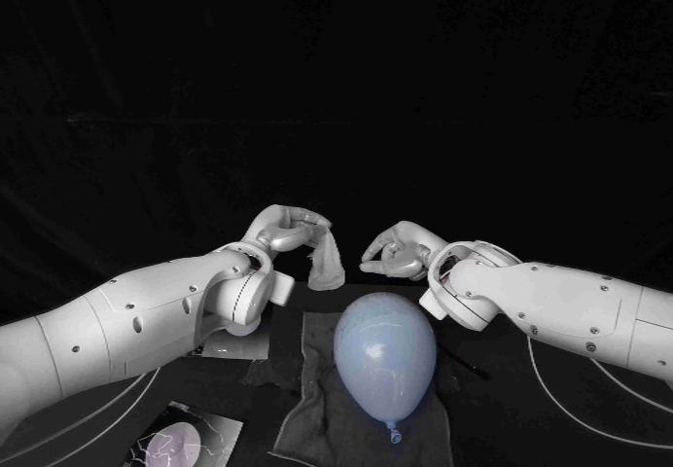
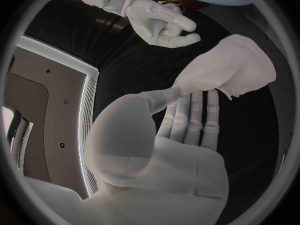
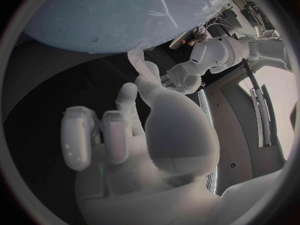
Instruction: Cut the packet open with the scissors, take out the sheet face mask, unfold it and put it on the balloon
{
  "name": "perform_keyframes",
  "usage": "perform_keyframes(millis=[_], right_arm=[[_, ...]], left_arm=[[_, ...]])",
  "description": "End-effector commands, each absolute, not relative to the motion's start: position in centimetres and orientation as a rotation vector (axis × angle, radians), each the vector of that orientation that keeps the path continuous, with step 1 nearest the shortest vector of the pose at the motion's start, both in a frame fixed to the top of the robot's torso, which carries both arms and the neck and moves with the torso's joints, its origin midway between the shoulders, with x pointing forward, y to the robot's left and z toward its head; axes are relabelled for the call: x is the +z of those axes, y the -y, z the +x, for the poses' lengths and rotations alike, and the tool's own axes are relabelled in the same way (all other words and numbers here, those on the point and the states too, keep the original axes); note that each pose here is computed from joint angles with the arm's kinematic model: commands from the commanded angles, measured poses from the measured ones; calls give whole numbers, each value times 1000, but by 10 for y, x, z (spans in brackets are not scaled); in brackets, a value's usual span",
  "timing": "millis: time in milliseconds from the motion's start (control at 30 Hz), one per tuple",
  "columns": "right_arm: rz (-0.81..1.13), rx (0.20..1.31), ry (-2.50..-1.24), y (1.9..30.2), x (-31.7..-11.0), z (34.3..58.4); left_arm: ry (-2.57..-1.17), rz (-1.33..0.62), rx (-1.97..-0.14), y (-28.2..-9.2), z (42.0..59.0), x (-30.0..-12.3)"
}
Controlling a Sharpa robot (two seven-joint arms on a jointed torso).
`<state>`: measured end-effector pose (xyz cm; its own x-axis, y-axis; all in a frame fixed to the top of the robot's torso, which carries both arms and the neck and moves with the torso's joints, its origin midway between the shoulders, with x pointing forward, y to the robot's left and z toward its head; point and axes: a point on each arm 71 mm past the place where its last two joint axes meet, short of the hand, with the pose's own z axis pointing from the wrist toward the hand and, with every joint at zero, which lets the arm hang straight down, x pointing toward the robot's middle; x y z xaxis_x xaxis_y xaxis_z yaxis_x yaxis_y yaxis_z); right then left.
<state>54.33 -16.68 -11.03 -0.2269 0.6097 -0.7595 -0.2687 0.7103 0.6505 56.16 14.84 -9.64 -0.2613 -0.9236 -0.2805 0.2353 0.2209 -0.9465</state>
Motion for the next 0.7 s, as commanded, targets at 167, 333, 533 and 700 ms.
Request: perform_keyframes(millis=[167,333,533,700], right_arm=[[254,958,-1391,158,-94,536],[246,993,-1375,152,-92,533],[257,970,-1399,150,-94,534],[257,936,-1403,150,-96,536]], left_arm=[[-1451,-635,-1247,-142,563,-93],[-1450,-628,-1223,-142,564,-92],[-1430,-638,-1209,-144,566,-90],[-1419,-647,-1213,-144,567,-87]])
